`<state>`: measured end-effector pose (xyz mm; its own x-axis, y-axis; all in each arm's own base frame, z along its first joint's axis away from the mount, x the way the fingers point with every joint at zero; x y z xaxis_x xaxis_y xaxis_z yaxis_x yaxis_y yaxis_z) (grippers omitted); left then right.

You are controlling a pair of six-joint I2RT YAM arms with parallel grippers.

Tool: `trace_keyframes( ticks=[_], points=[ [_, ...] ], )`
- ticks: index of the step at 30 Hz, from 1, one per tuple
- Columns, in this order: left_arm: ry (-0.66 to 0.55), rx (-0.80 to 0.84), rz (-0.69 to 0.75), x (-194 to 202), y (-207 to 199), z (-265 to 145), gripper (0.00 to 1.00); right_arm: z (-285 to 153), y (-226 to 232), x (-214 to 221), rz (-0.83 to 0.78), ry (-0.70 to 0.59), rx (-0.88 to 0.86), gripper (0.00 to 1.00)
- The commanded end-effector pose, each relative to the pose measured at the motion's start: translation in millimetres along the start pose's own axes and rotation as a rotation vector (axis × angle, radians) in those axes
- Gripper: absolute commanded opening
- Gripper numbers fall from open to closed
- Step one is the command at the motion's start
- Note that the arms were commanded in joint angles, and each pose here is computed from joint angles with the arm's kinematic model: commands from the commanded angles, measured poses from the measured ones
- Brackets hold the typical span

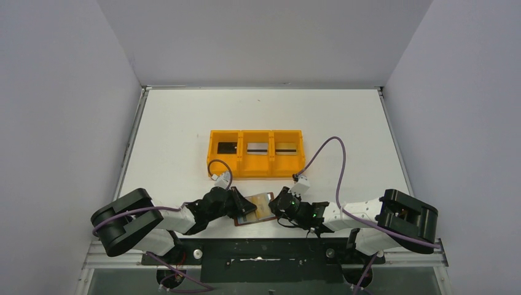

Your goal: Take the credit cards out of the card holder

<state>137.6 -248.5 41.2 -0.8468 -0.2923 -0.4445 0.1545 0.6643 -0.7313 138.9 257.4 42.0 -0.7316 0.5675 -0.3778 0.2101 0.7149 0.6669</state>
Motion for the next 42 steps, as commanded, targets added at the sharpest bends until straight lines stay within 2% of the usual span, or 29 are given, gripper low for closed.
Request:
trace_keyframes(
  ticks=[1,7,18,24,27,42],
  points=[
    [0.025,-0.01,0.009,7,6,-2,0.07,-2,-35,5,-0.057,0.03,0.114,0.11],
    [0.032,-0.024,0.011,10,10,-7,0.0,-3,-37,3,-0.052,0.02,0.117,0.11],
    [0.007,-0.061,0.043,5,15,-15,0.0,-5,-33,1,-0.055,0.013,0.108,0.11],
    [-0.007,0.02,0.034,0,0,-15,0.17,-3,-32,2,-0.061,0.017,0.108,0.12],
    [-0.017,0.044,0.011,-1,-4,-15,0.22,-3,-32,3,-0.06,0.021,0.108,0.11],
    [0.012,-0.01,-0.097,11,12,-5,0.26,-2,-32,5,-0.058,0.031,0.102,0.11]
  ],
)
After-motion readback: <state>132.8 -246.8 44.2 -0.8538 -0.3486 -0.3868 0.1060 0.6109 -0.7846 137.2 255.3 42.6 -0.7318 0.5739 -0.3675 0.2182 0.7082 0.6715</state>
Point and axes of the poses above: each gripper's point midway between its finger pads, its own z axis out along the fingers, its own y axis along the line the jaws close on, x = y × z, the point moved 4 cm from there along -z, back along the fingers, and after that the axes turned 12 degrees about z, right-handed, at the moved point
